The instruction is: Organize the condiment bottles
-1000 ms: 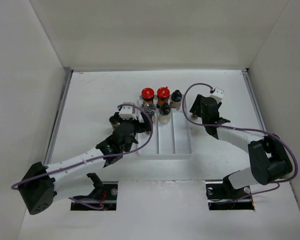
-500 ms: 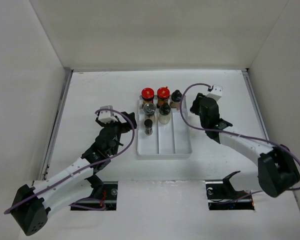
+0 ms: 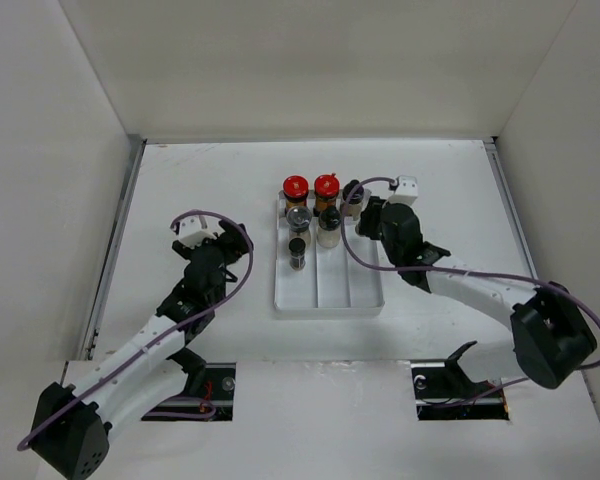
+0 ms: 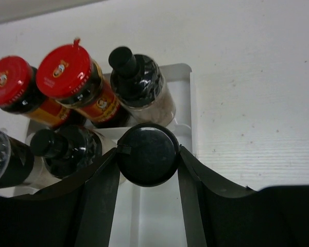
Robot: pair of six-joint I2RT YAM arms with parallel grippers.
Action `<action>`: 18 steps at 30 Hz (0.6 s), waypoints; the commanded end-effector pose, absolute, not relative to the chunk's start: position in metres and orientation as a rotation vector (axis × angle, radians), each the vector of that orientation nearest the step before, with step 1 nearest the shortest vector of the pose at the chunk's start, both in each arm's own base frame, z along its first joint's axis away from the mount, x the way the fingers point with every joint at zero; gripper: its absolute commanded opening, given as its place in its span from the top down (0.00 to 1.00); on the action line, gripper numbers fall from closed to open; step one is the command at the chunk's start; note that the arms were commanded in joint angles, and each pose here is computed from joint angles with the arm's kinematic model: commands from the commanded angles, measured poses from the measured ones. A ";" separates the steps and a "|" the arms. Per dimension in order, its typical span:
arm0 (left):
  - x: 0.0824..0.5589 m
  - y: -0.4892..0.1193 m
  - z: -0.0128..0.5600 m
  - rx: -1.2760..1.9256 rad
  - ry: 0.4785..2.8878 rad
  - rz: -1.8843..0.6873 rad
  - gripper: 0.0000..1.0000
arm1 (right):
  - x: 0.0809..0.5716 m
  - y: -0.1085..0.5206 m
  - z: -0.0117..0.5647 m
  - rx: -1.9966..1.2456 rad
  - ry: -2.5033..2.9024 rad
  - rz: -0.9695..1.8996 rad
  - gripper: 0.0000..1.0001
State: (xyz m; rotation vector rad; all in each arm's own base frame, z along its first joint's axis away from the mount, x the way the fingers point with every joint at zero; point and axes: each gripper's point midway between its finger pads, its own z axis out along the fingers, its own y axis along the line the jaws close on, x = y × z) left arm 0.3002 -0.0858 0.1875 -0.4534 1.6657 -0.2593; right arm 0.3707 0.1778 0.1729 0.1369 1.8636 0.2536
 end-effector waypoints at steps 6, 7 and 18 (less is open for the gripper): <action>0.306 -0.071 0.180 -0.547 1.648 -0.248 0.12 | 0.388 0.203 0.161 0.105 1.860 0.295 0.61; 0.307 -0.070 0.178 -0.550 1.651 -0.244 0.12 | 0.389 0.203 0.158 0.104 1.865 0.288 0.61; 0.316 -0.071 0.167 -0.552 1.687 -0.198 0.13 | 0.382 0.206 0.149 0.087 1.870 0.260 0.27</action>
